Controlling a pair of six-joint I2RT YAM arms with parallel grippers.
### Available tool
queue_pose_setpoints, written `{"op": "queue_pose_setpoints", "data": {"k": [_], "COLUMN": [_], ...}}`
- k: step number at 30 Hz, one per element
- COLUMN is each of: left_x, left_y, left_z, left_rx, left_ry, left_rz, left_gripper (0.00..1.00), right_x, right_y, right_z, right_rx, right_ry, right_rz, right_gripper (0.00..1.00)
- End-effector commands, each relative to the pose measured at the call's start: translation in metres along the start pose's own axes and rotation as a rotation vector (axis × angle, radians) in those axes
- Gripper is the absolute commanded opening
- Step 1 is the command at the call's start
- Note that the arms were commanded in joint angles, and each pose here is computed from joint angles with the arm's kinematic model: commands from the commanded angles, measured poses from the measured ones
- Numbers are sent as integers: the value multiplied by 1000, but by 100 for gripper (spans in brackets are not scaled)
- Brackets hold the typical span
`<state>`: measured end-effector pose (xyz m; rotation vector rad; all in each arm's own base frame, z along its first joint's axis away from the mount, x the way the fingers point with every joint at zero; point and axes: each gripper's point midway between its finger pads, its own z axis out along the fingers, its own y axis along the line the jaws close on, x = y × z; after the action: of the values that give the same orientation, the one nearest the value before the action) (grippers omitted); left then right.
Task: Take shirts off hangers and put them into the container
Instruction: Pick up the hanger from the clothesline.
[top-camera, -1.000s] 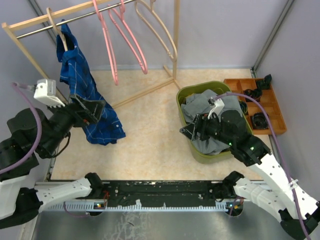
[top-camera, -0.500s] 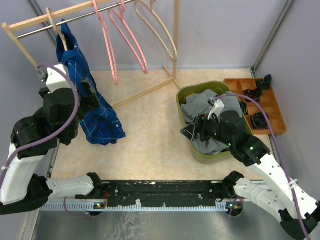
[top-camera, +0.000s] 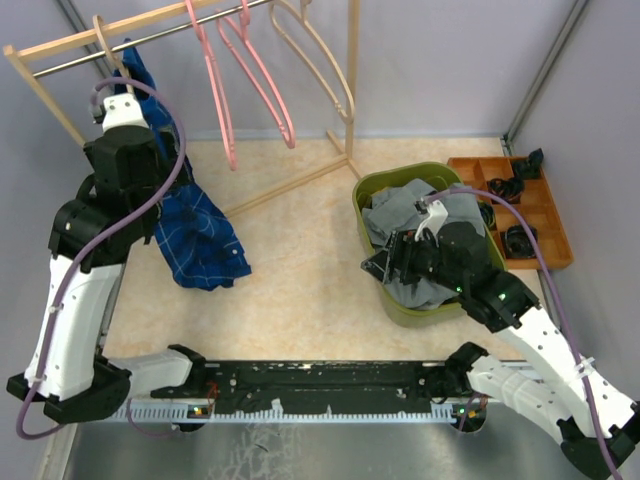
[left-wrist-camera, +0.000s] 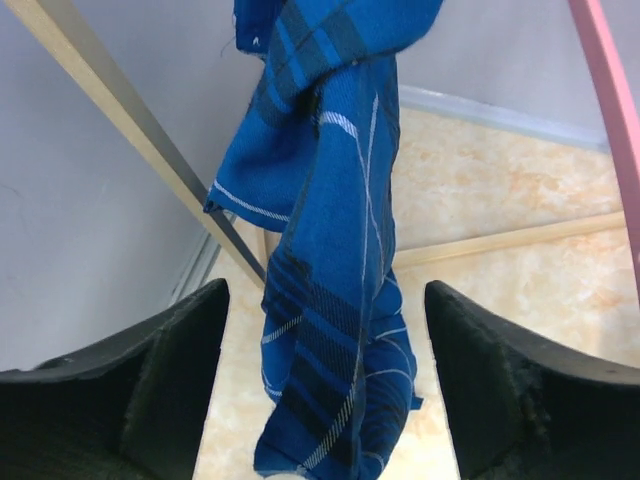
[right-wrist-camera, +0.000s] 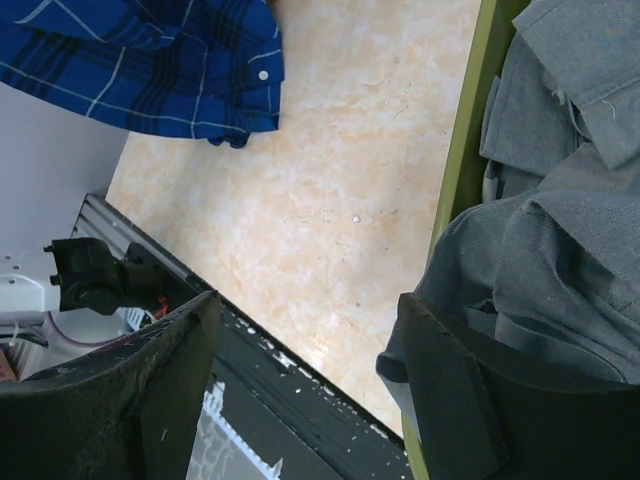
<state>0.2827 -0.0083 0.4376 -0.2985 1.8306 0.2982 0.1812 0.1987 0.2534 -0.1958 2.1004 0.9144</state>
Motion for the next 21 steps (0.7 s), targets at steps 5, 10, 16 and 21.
{"op": "queue_pose_setpoints", "data": {"k": [5, 10, 16, 21], "left_x": [7, 23, 15, -9], "left_y": [0, -6, -12, -9], "left_z": [10, 18, 24, 23], "left_rx": [50, 95, 133, 133], "left_ry": [-21, -15, -108, -238], "left_rz": [-14, -40, -105, -123], "left_gripper": [52, 33, 5, 0], "right_x": [-1, 4, 8, 11], "right_y": [5, 1, -2, -3], "right_z": [-2, -3, -3, -4], "right_rx": [-18, -4, 9, 19], "right_ry": [-9, 9, 29, 41], "right_rz": [0, 1, 8, 17], "right_gripper": [72, 72, 72, 72]}}
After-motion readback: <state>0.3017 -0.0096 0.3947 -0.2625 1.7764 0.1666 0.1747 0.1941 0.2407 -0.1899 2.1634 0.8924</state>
